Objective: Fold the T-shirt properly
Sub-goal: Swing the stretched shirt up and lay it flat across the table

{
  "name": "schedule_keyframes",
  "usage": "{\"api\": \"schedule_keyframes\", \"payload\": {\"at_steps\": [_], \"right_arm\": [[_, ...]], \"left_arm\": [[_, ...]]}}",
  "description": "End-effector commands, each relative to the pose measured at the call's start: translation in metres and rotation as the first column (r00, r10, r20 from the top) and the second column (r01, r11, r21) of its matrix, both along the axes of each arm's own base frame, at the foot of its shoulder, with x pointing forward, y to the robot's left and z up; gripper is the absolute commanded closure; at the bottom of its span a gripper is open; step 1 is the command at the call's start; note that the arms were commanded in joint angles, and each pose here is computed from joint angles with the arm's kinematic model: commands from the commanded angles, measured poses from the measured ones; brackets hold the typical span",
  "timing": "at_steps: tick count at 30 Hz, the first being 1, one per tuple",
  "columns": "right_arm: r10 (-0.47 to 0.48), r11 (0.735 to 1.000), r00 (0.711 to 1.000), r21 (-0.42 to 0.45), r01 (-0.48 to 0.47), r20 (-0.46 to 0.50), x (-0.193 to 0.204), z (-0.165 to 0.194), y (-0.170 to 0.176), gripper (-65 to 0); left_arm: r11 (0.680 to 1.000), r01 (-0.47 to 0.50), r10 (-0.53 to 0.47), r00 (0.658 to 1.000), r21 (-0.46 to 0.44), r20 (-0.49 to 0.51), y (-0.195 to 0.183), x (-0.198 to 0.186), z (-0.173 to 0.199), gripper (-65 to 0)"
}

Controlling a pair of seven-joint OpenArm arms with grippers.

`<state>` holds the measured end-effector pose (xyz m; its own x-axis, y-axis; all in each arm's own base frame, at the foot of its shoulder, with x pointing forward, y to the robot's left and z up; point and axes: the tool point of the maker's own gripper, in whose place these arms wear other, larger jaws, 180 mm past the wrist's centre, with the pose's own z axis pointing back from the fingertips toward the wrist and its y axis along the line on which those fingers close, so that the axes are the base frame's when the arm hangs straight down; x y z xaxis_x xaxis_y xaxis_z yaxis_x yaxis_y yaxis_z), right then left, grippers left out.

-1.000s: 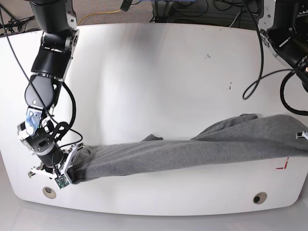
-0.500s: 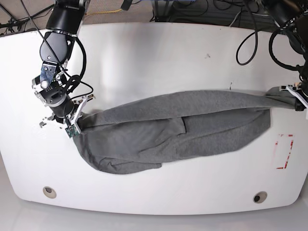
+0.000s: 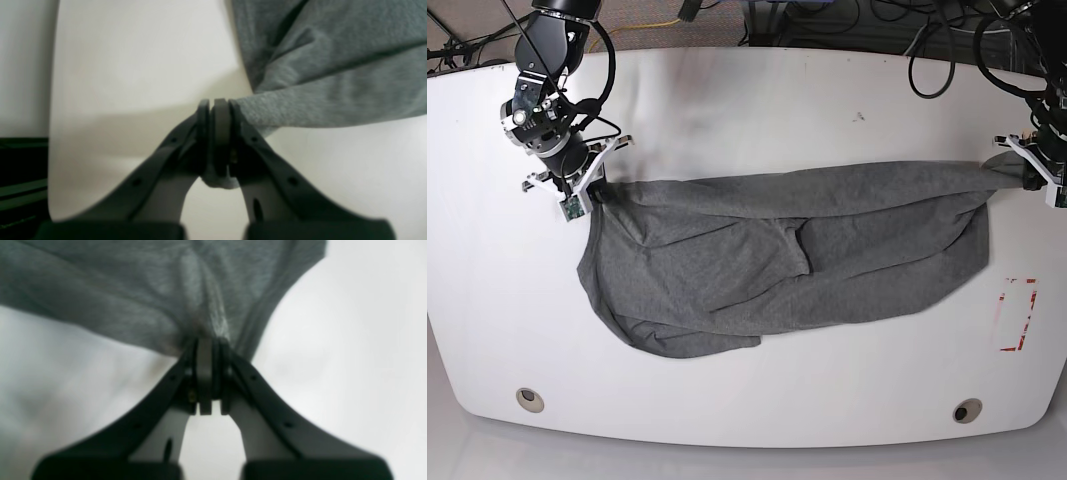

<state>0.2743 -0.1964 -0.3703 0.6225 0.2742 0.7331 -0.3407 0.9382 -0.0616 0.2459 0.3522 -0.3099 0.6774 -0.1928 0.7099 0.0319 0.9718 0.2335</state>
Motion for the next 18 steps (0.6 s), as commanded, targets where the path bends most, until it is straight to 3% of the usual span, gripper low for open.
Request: {"api": "schedule_keyframes", "payload": {"at_steps": [1, 7, 11, 18], "right_arm": [[0.009, 0.998, 0.999, 0.055, -0.011, 0.047, 0.001, 0.012, 0.006, 0.0], [0.036, 0.985, 0.999, 0.165, -0.041, 0.036, -0.015, 0.009, 0.022, -5.4], [0.036, 0.981, 0.999, 0.189, -0.043, 0.039, -0.016, 0.010, 0.025, -15.5], [0.004, 0.986, 1.000, 0.166, -0.005, 0.009, -0.018, 0.007, 0.012, -39.0]], "left_arm": [[0.999, 0.008, -0.009, 1.000, 0.036, 0.022, 0.012, 0.004, 0.011, 0.0], [0.999, 0.006, -0.007, 1.000, 0.036, 0.022, 0.019, 0.003, 0.009, 0.0], [0.999, 0.001, -0.001, 1.000, 0.036, 0.010, 0.024, 0.003, 0.006, 0.0], [0.999, 0.003, -0.003, 1.000, 0.035, 0.008, 0.024, 0.003, 0.006, 0.0]]}}
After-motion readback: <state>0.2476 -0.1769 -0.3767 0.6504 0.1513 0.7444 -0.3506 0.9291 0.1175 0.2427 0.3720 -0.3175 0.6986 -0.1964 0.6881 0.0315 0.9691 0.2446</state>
